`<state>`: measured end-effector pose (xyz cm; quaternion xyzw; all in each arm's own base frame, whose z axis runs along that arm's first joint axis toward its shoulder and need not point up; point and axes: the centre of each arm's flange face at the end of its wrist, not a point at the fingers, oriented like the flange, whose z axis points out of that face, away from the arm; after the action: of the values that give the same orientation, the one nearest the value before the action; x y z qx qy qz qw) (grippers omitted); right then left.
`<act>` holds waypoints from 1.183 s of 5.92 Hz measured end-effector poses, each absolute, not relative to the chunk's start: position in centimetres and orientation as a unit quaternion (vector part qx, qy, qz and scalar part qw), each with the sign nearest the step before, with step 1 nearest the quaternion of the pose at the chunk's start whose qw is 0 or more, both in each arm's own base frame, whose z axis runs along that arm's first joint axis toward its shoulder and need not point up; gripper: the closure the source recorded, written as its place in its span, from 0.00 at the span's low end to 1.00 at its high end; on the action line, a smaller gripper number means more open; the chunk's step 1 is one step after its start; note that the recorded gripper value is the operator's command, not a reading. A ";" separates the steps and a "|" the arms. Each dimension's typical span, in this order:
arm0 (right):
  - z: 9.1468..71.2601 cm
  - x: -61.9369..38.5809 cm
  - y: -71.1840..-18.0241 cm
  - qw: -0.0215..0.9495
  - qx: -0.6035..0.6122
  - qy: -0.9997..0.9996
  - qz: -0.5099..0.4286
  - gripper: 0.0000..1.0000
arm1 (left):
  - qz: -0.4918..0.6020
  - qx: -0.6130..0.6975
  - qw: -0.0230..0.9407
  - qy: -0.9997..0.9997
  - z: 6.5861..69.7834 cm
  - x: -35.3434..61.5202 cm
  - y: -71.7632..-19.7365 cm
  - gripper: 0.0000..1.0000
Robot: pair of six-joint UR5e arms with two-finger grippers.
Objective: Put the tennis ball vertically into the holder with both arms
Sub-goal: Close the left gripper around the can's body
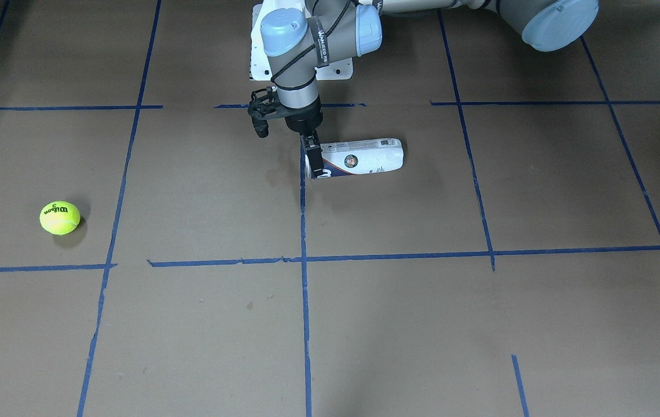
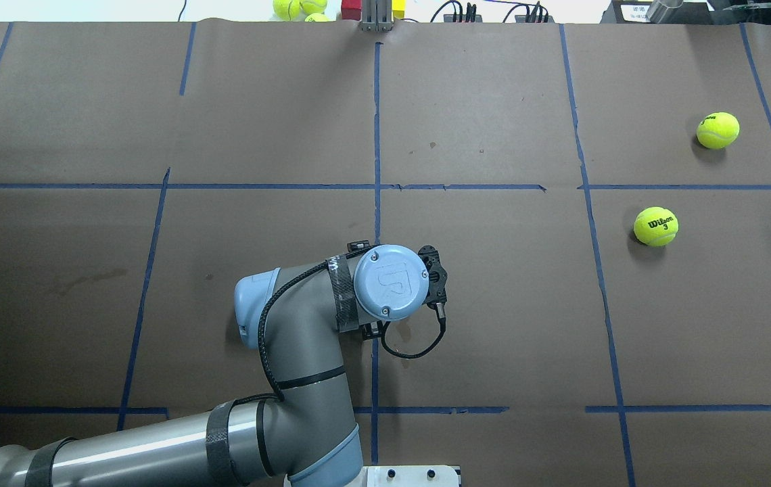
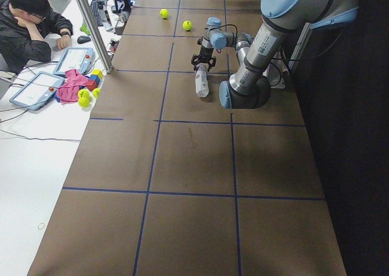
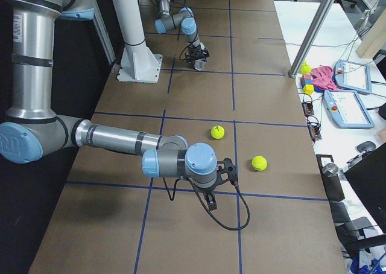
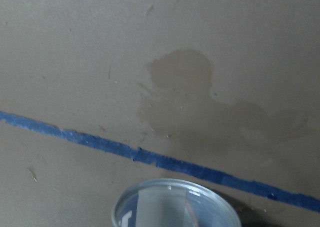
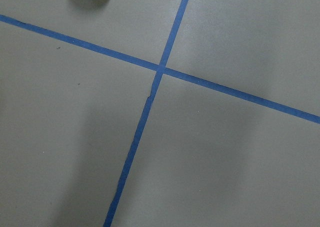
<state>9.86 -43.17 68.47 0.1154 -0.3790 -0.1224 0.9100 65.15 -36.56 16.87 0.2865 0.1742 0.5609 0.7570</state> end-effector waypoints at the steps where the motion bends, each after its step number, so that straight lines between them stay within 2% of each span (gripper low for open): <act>1: 68.5 9.9 -43.2 0.910 0.115 -0.379 -0.122 0.00 | 0.561 0.285 0.758 0.172 17.3 65.4 -36.6 0.00; 2: 68.5 9.9 -43.2 0.910 0.115 -0.379 -0.122 0.00 | 0.562 0.283 0.758 0.170 17.7 65.5 -36.6 0.00; 5: 68.5 9.9 -43.2 0.910 0.116 -0.379 -0.122 0.00 | 0.563 0.280 0.759 0.168 18.1 65.7 -36.7 0.14; 7: 68.5 9.8 -43.2 0.910 0.115 -0.379 -0.123 0.00 | 0.561 0.287 0.757 0.173 17.9 65.7 -36.7 0.18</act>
<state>9.83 -43.19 68.46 0.1155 -0.3790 -0.1227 0.9099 65.70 -36.68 17.86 0.2872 0.1733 0.5611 0.7567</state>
